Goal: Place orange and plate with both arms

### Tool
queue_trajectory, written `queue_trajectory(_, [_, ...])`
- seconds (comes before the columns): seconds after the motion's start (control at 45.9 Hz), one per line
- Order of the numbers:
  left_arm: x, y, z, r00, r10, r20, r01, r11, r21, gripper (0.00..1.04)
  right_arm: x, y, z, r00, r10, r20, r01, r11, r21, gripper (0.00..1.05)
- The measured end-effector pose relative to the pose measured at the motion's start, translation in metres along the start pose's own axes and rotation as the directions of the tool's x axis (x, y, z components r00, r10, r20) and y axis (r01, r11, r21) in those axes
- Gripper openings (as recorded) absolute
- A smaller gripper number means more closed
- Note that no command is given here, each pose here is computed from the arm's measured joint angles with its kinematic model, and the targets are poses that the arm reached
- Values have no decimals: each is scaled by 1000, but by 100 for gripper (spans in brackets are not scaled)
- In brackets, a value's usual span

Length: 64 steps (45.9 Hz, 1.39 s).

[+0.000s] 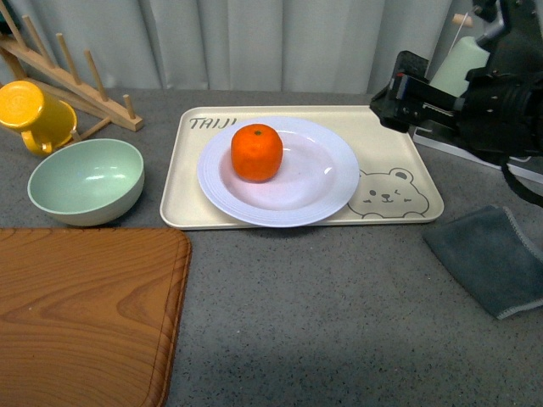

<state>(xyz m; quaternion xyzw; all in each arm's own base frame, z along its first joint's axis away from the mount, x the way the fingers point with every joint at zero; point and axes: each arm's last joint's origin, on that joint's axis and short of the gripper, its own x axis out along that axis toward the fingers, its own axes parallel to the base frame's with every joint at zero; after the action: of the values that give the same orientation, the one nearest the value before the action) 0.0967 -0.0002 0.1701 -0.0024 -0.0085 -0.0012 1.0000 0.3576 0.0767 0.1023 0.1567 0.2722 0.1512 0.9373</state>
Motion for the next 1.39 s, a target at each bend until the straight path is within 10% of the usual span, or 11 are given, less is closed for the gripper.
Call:
queue_trajectory(0.305, [0, 0, 0, 1000, 0, 0, 0, 1000, 0, 98, -104, 4, -31, 938, -237, 253, 321, 871, -372, 96])
queue_trajectory(0.915, [0, 0, 0, 1000, 0, 0, 0, 1000, 0, 98, -185, -11, -73, 912, -351, 211, 402, 865, -299, 95])
queue_trajectory(1.111, [0, 0, 0, 1000, 0, 1, 0, 1000, 0, 98, -201, -13, -60, 815, -185, 550, 363, 902, -235, 58])
queue_trajectory(1.394, [0, 0, 0, 1000, 0, 1, 0, 1000, 0, 98, -225, -6, -56, 797, -190, 573, 373, 901, -220, 8])
